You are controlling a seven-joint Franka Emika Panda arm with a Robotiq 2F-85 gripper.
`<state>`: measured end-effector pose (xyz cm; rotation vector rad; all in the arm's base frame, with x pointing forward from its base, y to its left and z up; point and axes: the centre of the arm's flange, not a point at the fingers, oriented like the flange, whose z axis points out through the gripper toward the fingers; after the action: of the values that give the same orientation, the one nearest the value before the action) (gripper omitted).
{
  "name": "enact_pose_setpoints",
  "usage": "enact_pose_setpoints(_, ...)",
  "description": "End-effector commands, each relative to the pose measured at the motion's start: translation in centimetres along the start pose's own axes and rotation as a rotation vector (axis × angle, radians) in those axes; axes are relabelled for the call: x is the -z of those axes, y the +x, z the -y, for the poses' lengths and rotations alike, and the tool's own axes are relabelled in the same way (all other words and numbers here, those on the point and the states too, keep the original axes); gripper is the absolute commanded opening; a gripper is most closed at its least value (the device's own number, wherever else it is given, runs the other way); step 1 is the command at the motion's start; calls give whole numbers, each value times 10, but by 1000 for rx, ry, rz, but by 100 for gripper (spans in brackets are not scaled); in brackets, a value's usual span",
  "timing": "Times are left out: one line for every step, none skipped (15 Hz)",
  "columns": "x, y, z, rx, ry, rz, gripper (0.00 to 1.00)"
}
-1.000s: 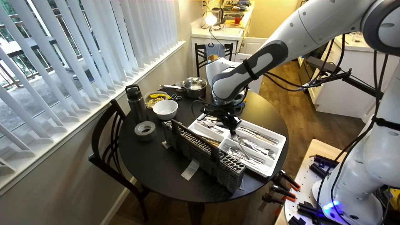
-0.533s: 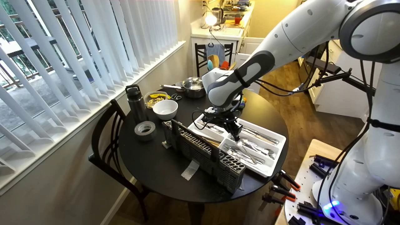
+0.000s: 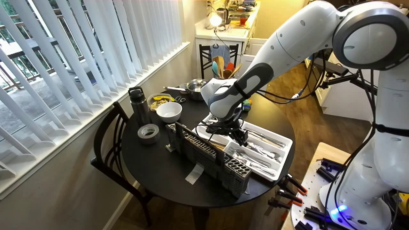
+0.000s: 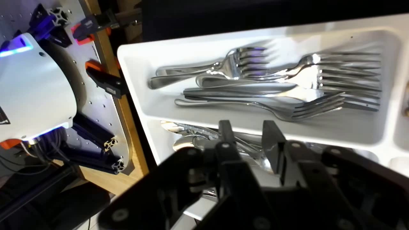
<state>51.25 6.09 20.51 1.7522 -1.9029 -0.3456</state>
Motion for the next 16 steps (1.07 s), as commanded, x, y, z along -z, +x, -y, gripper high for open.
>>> enact_pose_setpoints(17, -7, -8, 30, 68, -61, 61)
enact_pose_setpoints(28, -9, -14, 41, 106, -65, 67)
enact_pose_setpoints(38, -11, -20, 52, 149, -73, 74)
enact_pose_setpoints(52, -11, -29, 61, 195, -66, 80)
enact_pose_setpoints(64, -11, -37, 65, 239, -62, 85)
enact_pose_setpoints(78, -10, -48, 70, 286, -56, 93)
enact_pose_setpoints(92, -6, -59, 71, 330, -51, 98)
enact_pose_setpoints(105, -3, -70, 72, 368, -42, 100)
enact_pose_setpoints(117, 4, -81, 70, 408, -40, 100)
enact_pose_setpoints(126, 9, -90, 67, 438, -32, 100)
enact_pose_setpoints(133, 14, -99, 68, 460, -26, 100)
enact_pose_setpoints(138, 20, -105, 70, 472, -21, 100)
enact_pose_setpoints(140, 24, -112, 70, 482, -16, 100)
enact_pose_setpoints(143, 29, -118, 70, 490, -13, 100)
enact_pose_setpoints(144, 33, -124, 73, 499, -8, 100)
enact_pose_setpoints(146, 36, -128, 82, 509, -5, 100)
